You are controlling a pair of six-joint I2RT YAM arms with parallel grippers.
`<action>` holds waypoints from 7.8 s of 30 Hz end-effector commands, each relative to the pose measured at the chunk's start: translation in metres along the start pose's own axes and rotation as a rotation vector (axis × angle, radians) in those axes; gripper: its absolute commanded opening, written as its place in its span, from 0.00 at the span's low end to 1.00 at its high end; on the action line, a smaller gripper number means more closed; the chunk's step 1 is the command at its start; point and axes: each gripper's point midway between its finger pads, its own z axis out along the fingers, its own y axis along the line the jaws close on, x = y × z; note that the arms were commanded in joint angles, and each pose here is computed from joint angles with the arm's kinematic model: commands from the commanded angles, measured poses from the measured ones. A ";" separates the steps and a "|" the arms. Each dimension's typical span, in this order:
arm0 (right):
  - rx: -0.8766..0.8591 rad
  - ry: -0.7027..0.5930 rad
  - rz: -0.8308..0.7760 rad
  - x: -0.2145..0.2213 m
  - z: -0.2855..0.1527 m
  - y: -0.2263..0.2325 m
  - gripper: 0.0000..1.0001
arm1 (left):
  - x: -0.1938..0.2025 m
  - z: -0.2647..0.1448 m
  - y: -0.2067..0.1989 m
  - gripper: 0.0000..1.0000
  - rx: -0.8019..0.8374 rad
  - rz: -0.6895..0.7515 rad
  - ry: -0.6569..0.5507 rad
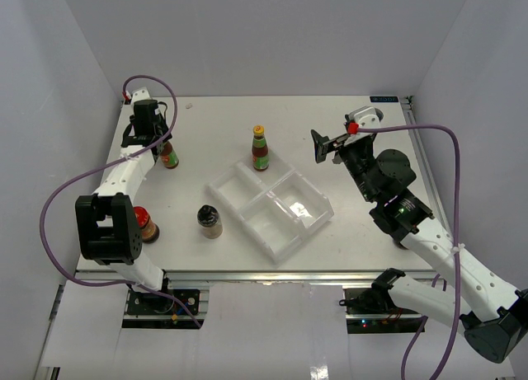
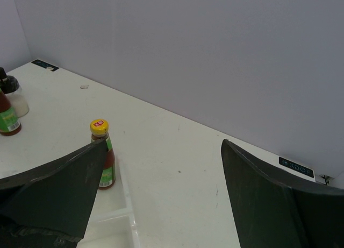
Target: Organize the condiment bottles
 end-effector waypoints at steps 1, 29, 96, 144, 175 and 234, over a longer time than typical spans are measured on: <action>0.040 -0.076 0.015 -0.022 -0.004 -0.010 0.92 | -0.008 -0.012 0.000 0.01 0.003 -0.009 0.013; 0.038 -0.069 0.060 -0.024 -0.011 -0.011 0.92 | -0.034 -0.132 -0.068 0.00 0.316 0.145 -0.036; 0.100 -0.127 0.058 -0.044 -0.035 -0.031 0.92 | 0.043 -0.206 -0.291 0.00 0.931 0.391 -0.078; 0.112 -0.138 0.056 -0.050 -0.038 -0.035 0.92 | 0.034 -0.208 -0.252 0.98 0.741 0.332 -0.059; 0.088 -0.159 0.063 -0.051 -0.043 -0.031 0.92 | -0.047 0.049 0.015 0.98 -0.054 -0.112 0.137; 0.113 -0.144 0.040 -0.041 -0.040 -0.034 0.91 | 0.059 0.025 -0.012 0.00 -0.006 0.017 0.311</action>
